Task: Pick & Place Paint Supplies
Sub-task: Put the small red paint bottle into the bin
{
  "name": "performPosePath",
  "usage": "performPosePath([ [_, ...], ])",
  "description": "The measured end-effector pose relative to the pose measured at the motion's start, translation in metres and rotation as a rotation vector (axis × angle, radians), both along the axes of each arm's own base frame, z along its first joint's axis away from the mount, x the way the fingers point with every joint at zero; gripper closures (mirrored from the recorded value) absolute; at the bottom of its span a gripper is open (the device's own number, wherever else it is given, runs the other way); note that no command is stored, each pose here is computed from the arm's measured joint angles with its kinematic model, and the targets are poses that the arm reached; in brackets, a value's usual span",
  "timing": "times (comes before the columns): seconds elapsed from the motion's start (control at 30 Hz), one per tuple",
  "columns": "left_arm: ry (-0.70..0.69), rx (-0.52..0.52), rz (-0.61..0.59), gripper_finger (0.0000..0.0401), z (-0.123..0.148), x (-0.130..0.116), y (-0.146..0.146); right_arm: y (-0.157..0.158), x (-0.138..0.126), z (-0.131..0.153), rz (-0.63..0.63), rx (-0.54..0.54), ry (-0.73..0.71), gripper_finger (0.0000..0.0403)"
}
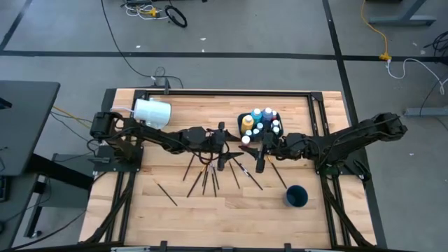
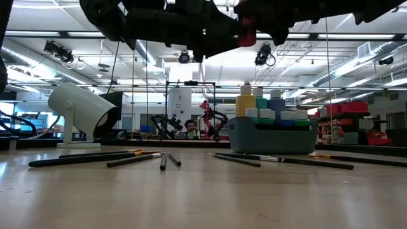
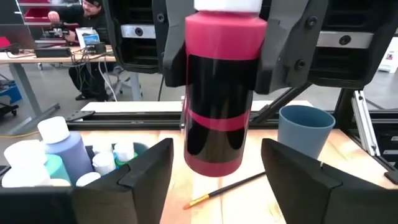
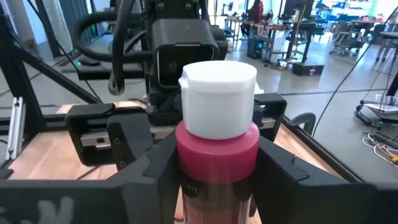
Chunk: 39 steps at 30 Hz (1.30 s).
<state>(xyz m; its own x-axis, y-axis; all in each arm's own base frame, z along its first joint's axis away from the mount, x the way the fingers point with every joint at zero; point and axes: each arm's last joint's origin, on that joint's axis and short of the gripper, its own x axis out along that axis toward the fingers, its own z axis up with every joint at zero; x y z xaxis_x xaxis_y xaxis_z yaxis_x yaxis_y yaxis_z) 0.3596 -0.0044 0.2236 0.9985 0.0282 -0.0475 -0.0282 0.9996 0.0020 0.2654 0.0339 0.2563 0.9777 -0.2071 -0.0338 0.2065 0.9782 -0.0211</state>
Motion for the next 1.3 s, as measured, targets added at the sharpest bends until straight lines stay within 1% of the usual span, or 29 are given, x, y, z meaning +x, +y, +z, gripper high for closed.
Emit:
performPosePath([
  [0.13, -0.012, 0.000, 0.008, 0.0133, 0.004, 0.002, 0.000, 0.001, 0.000, 0.003, 0.020, 0.005, -0.028, 0.0246],
  [0.2, -0.019, 0.001, 0.021, 0.0131, 0.005, 0.002, 0.001, 0.001, 0.000, 0.005, 0.050, 0.014, -0.049, 0.0246],
  [0.3, -0.022, 0.001, 0.009, 0.0131, 0.005, 0.002, 0.001, 0.002, 0.000, 0.008, 0.068, 0.023, -0.080, 0.0246],
  [0.4, -0.020, -0.008, -0.003, 0.0131, 0.005, 0.002, 0.001, 0.001, 0.001, 0.008, 0.064, -0.008, -0.082, 0.0246],
  [0.53, -0.041, 0.006, 0.000, 0.0130, 0.008, 0.002, 0.002, 0.000, 0.005, 0.007, 0.066, -0.013, -0.124, 0.0246],
  [0.63, -0.065, 0.004, -0.004, 0.0130, 0.014, 0.005, 0.002, -0.001, 0.012, 0.000, 0.060, -0.044, -0.117, 0.0246],
  [0.73, -0.064, 0.004, -0.004, 0.0131, 0.015, 0.005, 0.002, -0.001, 0.015, -0.005, 0.058, -0.062, -0.097, 0.0246],
  [0.83, -0.055, 0.004, -0.004, 0.0134, 0.014, 0.005, 0.002, -0.001, 0.015, -0.003, 0.056, -0.068, -0.108, 0.0246],
  [0.93, -0.007, 0.008, -0.005, 0.0139, 0.009, 0.005, 0.002, -0.001, 0.015, -0.002, 0.054, -0.068, -0.127, 0.0246],
  [1.03, 0.025, 0.007, -0.002, 0.0144, 0.006, 0.005, 0.002, -0.001, 0.015, -0.003, 0.054, -0.078, -0.114, 0.0246],
  [1.3, 0.012, 0.012, 0.002, 0.0171, 0.008, 0.005, 0.002, -0.001, 0.015, -0.003, 0.054, -0.066, -0.110, 0.0246],
])
